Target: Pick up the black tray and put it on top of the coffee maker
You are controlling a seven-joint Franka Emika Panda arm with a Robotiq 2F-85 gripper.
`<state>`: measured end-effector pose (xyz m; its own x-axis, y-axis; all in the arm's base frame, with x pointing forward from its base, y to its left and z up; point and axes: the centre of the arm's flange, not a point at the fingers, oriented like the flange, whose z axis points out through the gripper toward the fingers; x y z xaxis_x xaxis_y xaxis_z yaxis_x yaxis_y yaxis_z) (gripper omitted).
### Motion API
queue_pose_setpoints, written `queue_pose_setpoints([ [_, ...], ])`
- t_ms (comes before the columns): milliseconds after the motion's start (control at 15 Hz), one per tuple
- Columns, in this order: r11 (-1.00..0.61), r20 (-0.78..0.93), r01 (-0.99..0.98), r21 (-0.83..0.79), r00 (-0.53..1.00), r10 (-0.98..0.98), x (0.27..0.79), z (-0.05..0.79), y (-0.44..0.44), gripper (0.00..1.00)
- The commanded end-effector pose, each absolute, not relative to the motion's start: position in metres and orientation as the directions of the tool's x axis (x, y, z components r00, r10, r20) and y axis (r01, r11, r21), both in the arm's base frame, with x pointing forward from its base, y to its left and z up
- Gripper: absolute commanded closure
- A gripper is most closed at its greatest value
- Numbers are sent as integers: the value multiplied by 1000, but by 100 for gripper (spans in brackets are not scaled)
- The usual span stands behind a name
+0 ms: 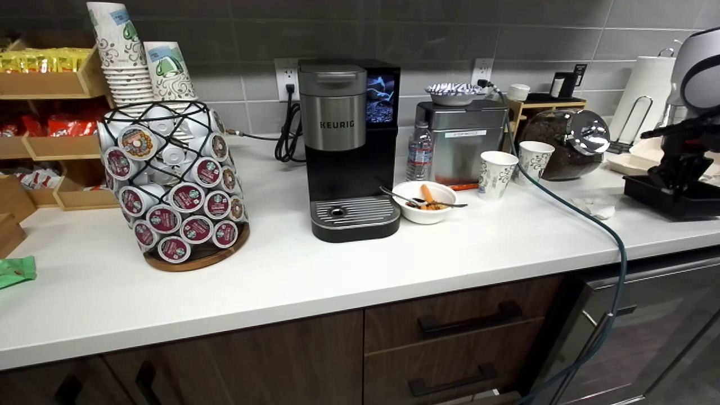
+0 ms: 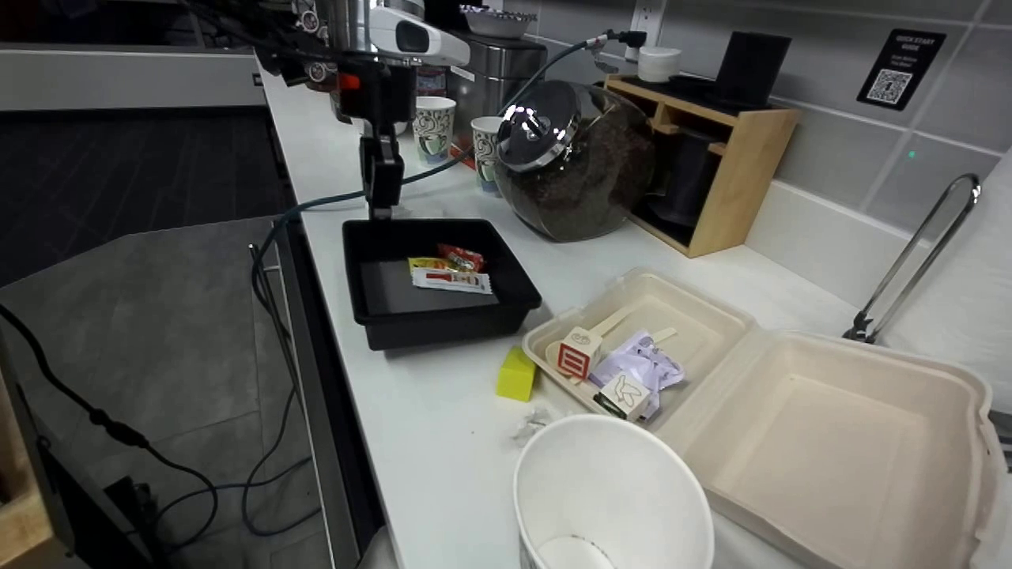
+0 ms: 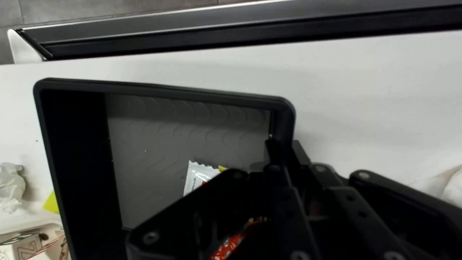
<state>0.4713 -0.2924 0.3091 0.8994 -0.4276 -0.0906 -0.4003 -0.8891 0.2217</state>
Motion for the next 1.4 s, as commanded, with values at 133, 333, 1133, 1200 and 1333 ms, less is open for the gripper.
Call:
queue_pose_setpoints([
  [133, -903, -129, -361, 232, 909, -396, 444, 363, -274, 98],
  [333, -914, -77, -316, 253, 936, -344, 438, 388, -256, 98],
  [1133, -866, -26, 231, 444, 969, 245, 475, 500, -88, 98],
  [1200, -850, -28, 285, 442, 952, 304, 477, 504, -69, 98],
  [1333, -816, -18, 384, 433, 908, 418, 479, 513, -39, 98],
])
